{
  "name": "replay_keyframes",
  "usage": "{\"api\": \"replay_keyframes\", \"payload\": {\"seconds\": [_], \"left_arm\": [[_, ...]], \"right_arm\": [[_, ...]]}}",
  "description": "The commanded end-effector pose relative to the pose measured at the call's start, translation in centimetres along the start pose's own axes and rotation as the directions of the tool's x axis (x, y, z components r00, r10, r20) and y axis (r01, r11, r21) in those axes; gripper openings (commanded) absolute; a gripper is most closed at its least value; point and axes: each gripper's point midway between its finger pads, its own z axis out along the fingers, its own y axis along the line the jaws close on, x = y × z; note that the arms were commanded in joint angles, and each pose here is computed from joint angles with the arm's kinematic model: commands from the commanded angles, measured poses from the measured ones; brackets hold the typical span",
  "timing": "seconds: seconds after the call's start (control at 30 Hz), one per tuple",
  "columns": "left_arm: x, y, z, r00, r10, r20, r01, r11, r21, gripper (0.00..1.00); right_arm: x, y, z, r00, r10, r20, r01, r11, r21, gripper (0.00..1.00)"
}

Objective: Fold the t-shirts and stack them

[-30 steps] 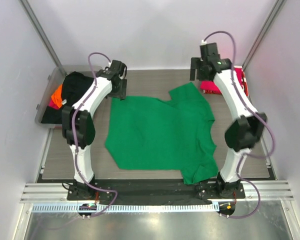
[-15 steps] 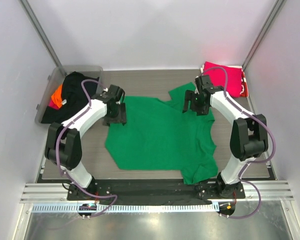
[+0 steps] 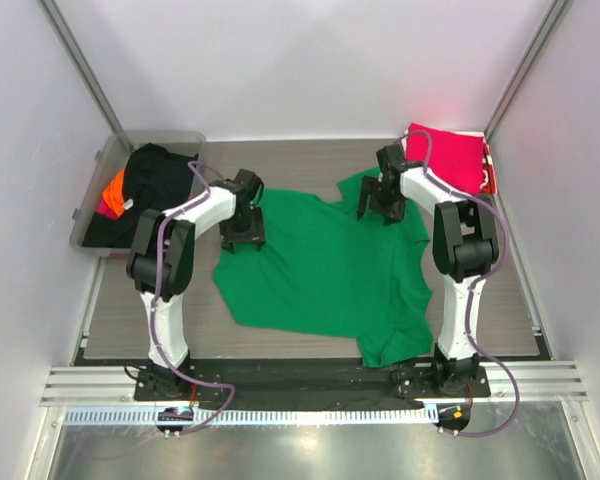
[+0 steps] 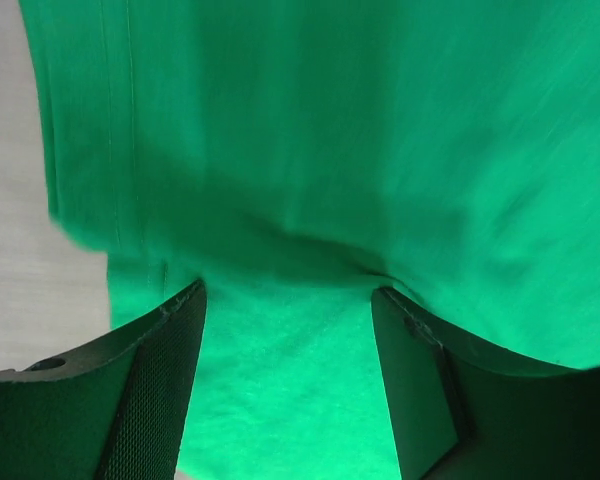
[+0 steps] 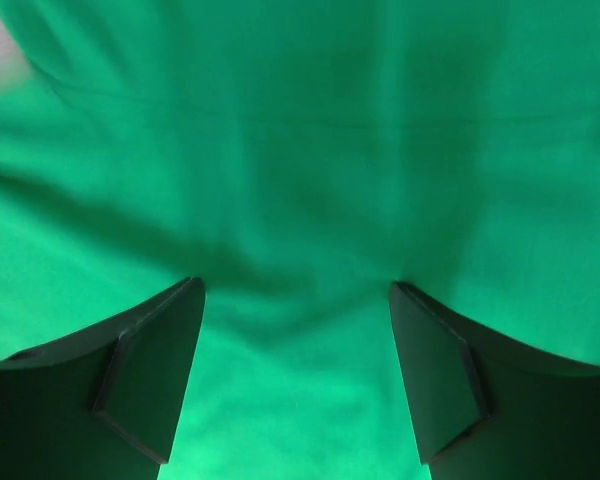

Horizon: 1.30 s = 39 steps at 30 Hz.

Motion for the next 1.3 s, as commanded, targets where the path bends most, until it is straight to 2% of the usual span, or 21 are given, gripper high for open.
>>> {"api": "replay_keyframes", "payload": {"seconds": [0.0,0.07,0.1,0.13,0.2,0.27,0.33,0.37,0.43,0.5,0.53,0.57,0.63,0.7,0.73,0.97,1.07,1.17,1.27], "left_arm": [[-3.2,0.0,1.5,0.999,-0.033,0.033,0.034,0.999,-0.005,0.68],[-5.5,-0.4,1.2,0.997,-0.049,0.059,0.048,0.999,0.006,0.68],[-6.0,-0.1,1.1,0.997,-0.055,0.05,0.055,0.998,0.002,0.68],[-6.1,-0.2,1.8,0.998,-0.054,0.029,0.054,0.999,-0.006,0.68],[-7.9,-0.8,0.0,0.998,-0.053,0.042,0.053,0.999,0.004,0.67],[-9.6,-1.1,-3.3,0.993,-0.049,0.108,0.047,0.999,0.019,0.67],[-9.3,-0.5,-5.5,0.989,-0.036,0.143,0.037,0.999,-0.001,0.7],[-9.5,0.1,-8.7,0.977,-0.05,0.209,0.049,0.999,0.009,0.7],[-8.2,1.8,-11.5,0.96,-0.077,0.269,0.078,0.997,0.005,0.72],[-6.5,2.9,-12.5,0.953,-0.093,0.288,0.094,0.996,0.009,0.73],[-4.3,3.8,-11.2,0.964,-0.094,0.248,0.101,0.995,-0.016,0.73],[-3.6,4.2,-12.5,0.952,-0.123,0.279,0.126,0.992,0.01,0.73],[-0.4,5.3,-10.6,0.964,-0.139,0.227,0.145,0.989,-0.009,0.72],[0.7,5.5,-10.7,0.952,-0.18,0.249,0.18,0.983,0.025,0.72],[2.3,6.1,-9.4,0.959,-0.184,0.217,0.186,0.983,0.01,0.72],[3.9,4.9,-5.8,0.952,-0.251,0.178,0.238,0.967,0.088,0.71],[4.3,4.6,-4.2,0.945,-0.285,0.159,0.274,0.958,0.088,0.7],[4.6,4.6,-2.9,0.942,-0.303,0.147,0.294,0.952,0.082,0.66],[4.8,4.6,-1.9,0.943,-0.306,0.131,0.299,0.952,0.064,0.56]], "right_arm": [[-4.0,0.5,1.8,0.997,0.0,0.075,0.0,1.0,-0.004,0.8],[-5.3,1.1,2.4,0.996,-0.002,0.088,0.004,1.0,-0.023,0.8],[-7.4,2.0,1.8,0.991,-0.008,0.131,0.014,0.999,-0.048,0.8],[-7.7,2.6,2.5,0.992,-0.013,0.125,0.021,0.997,-0.069,0.8],[-10.4,4.3,1.1,0.983,-0.019,0.184,0.042,0.992,-0.122,0.8],[-11.5,5.8,-0.4,0.975,-0.039,0.217,0.076,0.983,-0.168,0.8],[-12.3,7.2,-3.4,0.963,-0.056,0.264,0.109,0.975,-0.193,0.81],[-12.3,7.5,-4.3,0.959,-0.063,0.276,0.12,0.973,-0.196,0.81],[-10.8,8.0,-6.3,0.958,-0.081,0.274,0.139,0.969,-0.202,0.82],[-9.7,8.1,-7.6,0.959,-0.085,0.271,0.144,0.968,-0.205,0.82],[-9.0,8.2,-8.3,0.959,-0.087,0.269,0.147,0.967,-0.208,0.82],[-8.6,8.7,-10.6,0.952,-0.081,0.296,0.152,0.963,-0.223,0.82],[-5.9,8.2,-10.7,0.963,-0.086,0.255,0.145,0.964,-0.221,0.82],[-3.2,8.0,-12.0,0.968,-0.081,0.238,0.138,0.963,-0.233,0.82],[-2.4,8.1,-12.6,0.967,-0.083,0.243,0.142,0.961,-0.239,0.82],[5.1,8.1,-15.5,0.972,-0.042,0.229,0.124,0.926,-0.356,0.82],[8.7,7.6,-15.0,0.977,-0.054,0.205,0.128,0.921,-0.368,0.82],[10.2,7.5,-15.4,0.977,-0.052,0.205,0.13,0.913,-0.387,0.82],[12.1,6.6,-14.4,0.983,-0.063,0.172,0.125,0.918,-0.377,0.82]]}}
